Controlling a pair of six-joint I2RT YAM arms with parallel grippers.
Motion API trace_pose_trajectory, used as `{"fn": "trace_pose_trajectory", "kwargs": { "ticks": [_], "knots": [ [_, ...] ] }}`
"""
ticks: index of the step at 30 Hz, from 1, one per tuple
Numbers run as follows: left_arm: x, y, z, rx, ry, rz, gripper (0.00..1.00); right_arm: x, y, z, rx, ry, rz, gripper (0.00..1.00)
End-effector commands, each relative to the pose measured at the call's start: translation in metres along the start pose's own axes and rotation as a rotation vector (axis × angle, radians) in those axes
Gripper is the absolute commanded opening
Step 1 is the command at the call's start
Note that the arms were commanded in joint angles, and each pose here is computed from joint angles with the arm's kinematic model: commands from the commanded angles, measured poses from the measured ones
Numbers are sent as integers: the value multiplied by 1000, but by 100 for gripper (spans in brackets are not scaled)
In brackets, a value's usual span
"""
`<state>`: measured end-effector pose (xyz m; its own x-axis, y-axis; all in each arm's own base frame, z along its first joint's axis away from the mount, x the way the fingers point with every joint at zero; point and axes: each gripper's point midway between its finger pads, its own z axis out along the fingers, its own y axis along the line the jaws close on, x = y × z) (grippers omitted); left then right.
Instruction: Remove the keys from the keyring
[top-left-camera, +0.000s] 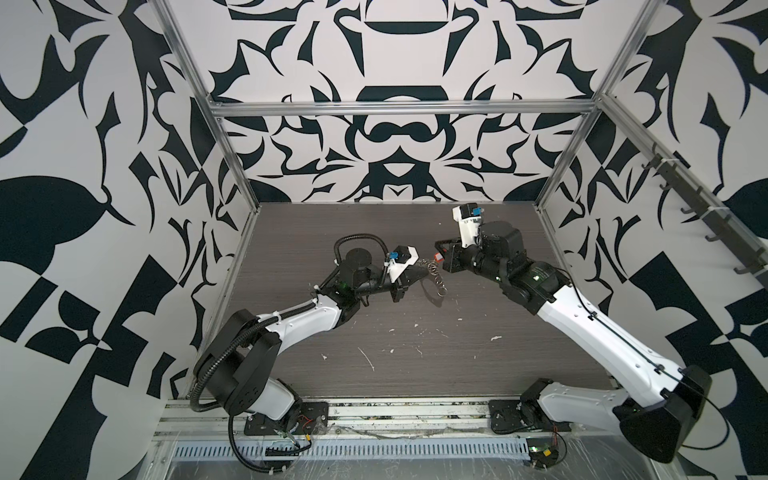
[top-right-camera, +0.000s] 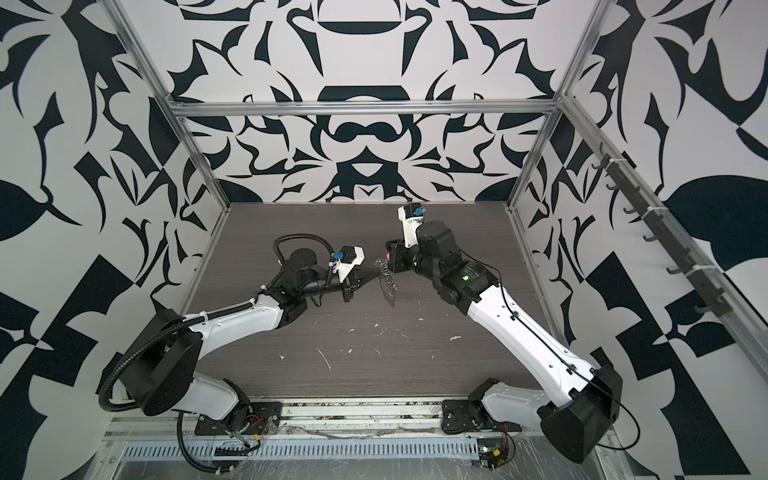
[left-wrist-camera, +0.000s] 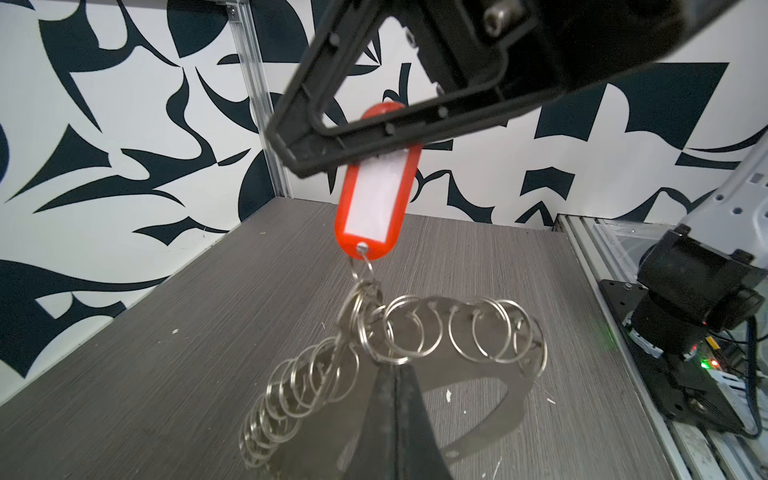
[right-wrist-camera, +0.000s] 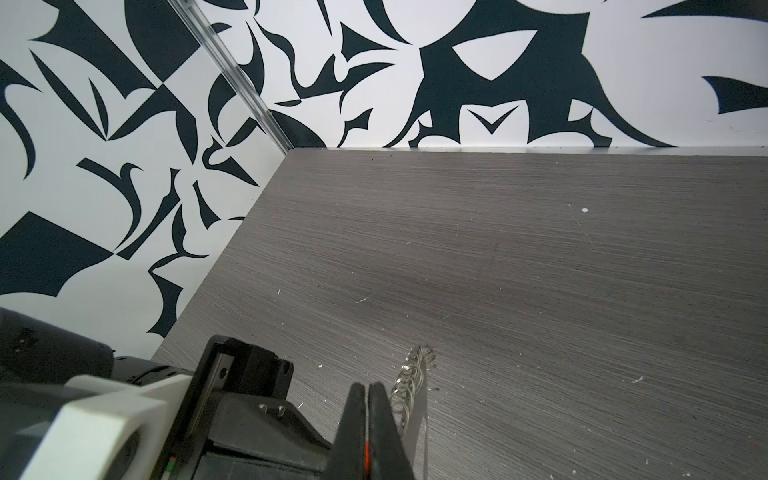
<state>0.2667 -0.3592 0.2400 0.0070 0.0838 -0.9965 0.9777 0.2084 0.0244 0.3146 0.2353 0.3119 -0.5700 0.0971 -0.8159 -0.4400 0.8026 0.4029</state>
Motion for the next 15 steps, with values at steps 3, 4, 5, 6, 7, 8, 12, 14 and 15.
{"fn": "trace_pose_trajectory", "kwargs": {
  "ticks": [3, 4, 5, 6, 7, 8, 12, 14, 15],
  "knots": [
    [-23, -2, 5, 30, -93, 11, 8, -24, 15, -12, -61, -95, -7, 0],
    [-24, -1, 5, 29, -102, 12, 9, -23, 15, -12, -63, -94, -6, 0],
    [-24, -1, 6, 30, -107, 11, 10, -22, 15, -13, -65, -93, -6, 0],
    [-25, -1, 6, 31, -112, 6, 10, -23, 15, -13, -68, -95, -6, 0],
    [-25, 0, 6, 31, -118, 7, 11, -22, 15, -14, -70, -95, -8, 0],
    [-25, -1, 7, 33, -119, 4, 12, -22, 16, -14, -72, -96, -9, 0],
    [-25, 0, 9, 39, -124, -4, 14, -22, 21, -18, -100, -104, -15, 0],
    [-25, -1, 9, 43, -125, -7, 17, -23, 22, -20, -107, -110, -16, 0],
    [-24, -1, 8, 44, -125, -8, 19, -24, 22, -21, -109, -115, -18, 0]
  ]
}}
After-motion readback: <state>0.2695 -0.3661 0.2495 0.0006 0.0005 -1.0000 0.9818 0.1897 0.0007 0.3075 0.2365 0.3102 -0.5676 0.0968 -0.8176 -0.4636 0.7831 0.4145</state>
